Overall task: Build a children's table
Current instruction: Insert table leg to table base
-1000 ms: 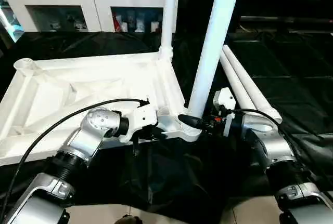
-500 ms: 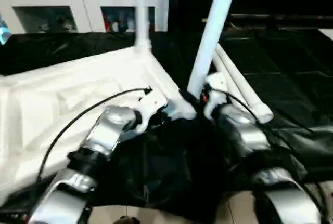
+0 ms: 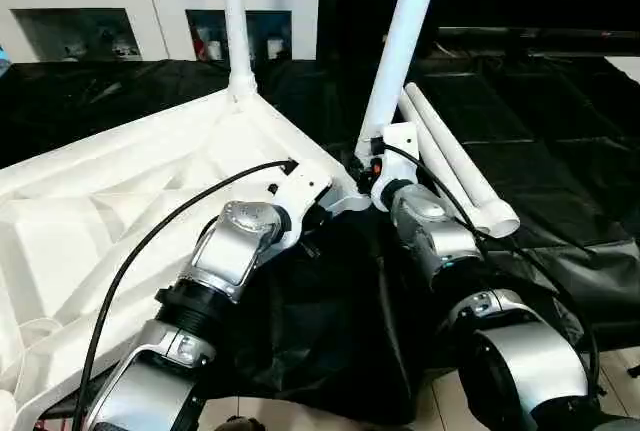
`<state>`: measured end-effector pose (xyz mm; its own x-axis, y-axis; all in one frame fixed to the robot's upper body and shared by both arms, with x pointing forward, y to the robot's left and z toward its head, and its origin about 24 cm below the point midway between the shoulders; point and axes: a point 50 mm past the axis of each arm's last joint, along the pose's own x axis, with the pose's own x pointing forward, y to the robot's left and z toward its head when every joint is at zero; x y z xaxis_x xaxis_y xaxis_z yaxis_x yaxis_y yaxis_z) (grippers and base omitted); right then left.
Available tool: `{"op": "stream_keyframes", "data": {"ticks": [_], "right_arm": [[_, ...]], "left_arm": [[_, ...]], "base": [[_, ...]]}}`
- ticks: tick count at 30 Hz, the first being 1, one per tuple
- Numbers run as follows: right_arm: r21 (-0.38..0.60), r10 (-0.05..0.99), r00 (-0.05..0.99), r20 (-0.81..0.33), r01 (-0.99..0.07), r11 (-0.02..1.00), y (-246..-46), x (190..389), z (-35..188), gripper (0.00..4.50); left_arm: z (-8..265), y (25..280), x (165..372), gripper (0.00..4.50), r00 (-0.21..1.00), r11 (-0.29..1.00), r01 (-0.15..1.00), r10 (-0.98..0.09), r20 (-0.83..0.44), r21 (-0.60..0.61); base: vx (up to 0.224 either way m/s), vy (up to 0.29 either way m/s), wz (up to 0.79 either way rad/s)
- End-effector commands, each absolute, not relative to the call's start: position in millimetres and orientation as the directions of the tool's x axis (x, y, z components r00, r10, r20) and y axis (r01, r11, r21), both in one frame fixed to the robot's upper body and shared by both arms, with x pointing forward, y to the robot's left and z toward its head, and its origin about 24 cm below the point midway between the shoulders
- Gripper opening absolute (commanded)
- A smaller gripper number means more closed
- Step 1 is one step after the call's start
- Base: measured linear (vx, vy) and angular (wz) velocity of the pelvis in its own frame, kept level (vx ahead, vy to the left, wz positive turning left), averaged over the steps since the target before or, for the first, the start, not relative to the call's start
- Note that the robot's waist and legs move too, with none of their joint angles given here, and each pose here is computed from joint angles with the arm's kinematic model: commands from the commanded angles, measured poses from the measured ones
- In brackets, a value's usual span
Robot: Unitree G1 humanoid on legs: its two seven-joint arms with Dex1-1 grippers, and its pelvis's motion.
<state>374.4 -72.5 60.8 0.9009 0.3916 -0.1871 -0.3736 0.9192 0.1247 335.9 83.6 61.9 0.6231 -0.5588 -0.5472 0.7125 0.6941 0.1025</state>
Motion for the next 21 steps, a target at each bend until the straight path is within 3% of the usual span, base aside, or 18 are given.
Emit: {"op": "stream_keyframes", "data": {"ticks": [1,3,4,5,7,9,16,21], "right_arm": [[0.247,0.481,0.812,-0.329,-0.418,0.874,-43.7,350.5,23,1.93],[0.263,0.494,0.811,-0.314,-0.426,0.866,-42.9,351.1,24,1.93],[0.269,0.497,0.811,-0.307,-0.427,0.863,-42.6,351.5,25,2.49],[0.273,0.503,0.813,-0.294,-0.433,0.859,-42.4,352.5,27,2.63],[0.276,0.516,0.819,-0.249,-0.451,0.849,-43.0,356.4,36,2.63],[0.270,0.524,0.821,-0.226,-0.464,0.844,-43.5,358.1,40,3.00],[0.245,0.598,0.793,-0.118,-0.560,0.791,-50.1,362.7,59,3.51],[0.158,0.645,0.756,-0.111,-0.627,0.763,-67.1,361.3,65,3.90]], "left_arm": [[95,77,348,0.00,0.711,0.722,0.668,-0.548,-0.441,0.181],[95,77,348,0.00,0.710,0.720,0.671,-0.553,-0.437,0.179],[95,77,348,0.00,0.709,0.718,0.672,-0.555,-0.435,0.178],[96,76,348,0.00,0.705,0.711,0.680,-0.566,-0.428,0.179],[98,75,347,0.00,0.693,0.689,0.700,-0.591,-0.414,0.188],[99,76,347,0.00,0.691,0.686,0.702,-0.593,-0.413,0.189],[104,80,346,0.00,0.662,0.641,0.740,-0.641,-0.388,0.204],[105,80,341,0.00,0.593,0.557,0.803,-0.716,-0.369,0.210]], "base": [[0.000,0.000,0.00],[0.000,0.000,0.00],[0.000,0.000,0.00],[0.000,0.000,0.00],[0.000,0.000,0.00],[0.000,0.000,0.00],[0.000,0.000,0.00],[0.000,0.000,0.00]]}}
